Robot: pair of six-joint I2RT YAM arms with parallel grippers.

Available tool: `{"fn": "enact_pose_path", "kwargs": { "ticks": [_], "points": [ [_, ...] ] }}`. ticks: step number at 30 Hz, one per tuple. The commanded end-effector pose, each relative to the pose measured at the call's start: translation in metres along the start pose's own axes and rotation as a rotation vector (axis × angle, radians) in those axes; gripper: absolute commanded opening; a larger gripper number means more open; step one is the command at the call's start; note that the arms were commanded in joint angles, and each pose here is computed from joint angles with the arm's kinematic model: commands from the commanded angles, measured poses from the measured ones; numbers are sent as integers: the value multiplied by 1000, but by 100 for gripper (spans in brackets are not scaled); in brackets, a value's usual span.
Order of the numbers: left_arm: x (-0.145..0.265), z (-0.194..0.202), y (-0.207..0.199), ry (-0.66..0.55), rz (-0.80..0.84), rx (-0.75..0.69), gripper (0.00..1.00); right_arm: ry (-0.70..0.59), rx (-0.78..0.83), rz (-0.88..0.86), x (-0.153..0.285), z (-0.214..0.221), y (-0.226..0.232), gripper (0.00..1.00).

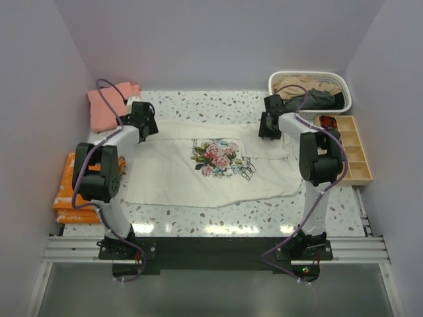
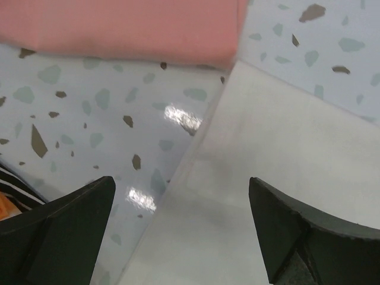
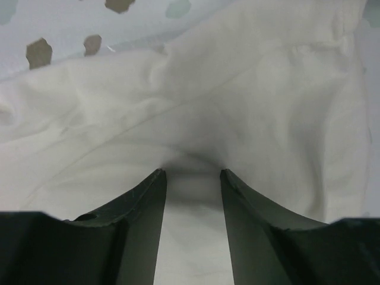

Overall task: Fold and stack the t-shirts
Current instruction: Fold the tshirt

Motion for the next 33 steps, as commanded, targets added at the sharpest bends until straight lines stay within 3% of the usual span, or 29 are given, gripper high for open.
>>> {"fn": "enact_pose_path", "kwargs": {
  "ticks": [1, 2, 8, 13, 18, 22, 30, 33],
  "points": [
    [53, -12, -18, -53, 286, 108, 100, -51, 15, 18, 51, -6, -13, 51],
    [62, -8, -23, -44, 320, 113, 100, -107, 4, 6, 73, -16, -15, 54],
    [105, 36, -12, -1, 362, 74, 100, -127, -50, 104, 122, 11, -41, 60],
    [129, 75, 19, 63, 392, 88, 100, -28, -107, 130, 139, 77, -58, 60],
    [151, 97, 47, 100, 372, 131, 100, 0, -210, 140, 169, 136, -75, 60],
    [159, 114, 62, 146, 338, 167, 100, -34, -313, 48, 199, 159, -76, 61],
    [166, 138, 62, 252, 407, 135, 100, 119, -383, 27, 201, 215, -75, 61],
    [164, 148, 63, 282, 389, 112, 100, 168, -435, -77, 205, 224, -60, 61]
  ]
}}
Point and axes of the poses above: each gripper's point midway between its finger pads, its own x axis back along the fingers, its own y axis along the line the jaws close on, z = x × y, the point moved 7 cm from there along x, back along the fingers, and after that the axes turned 5 degrees about x, right-handed, at the moved point
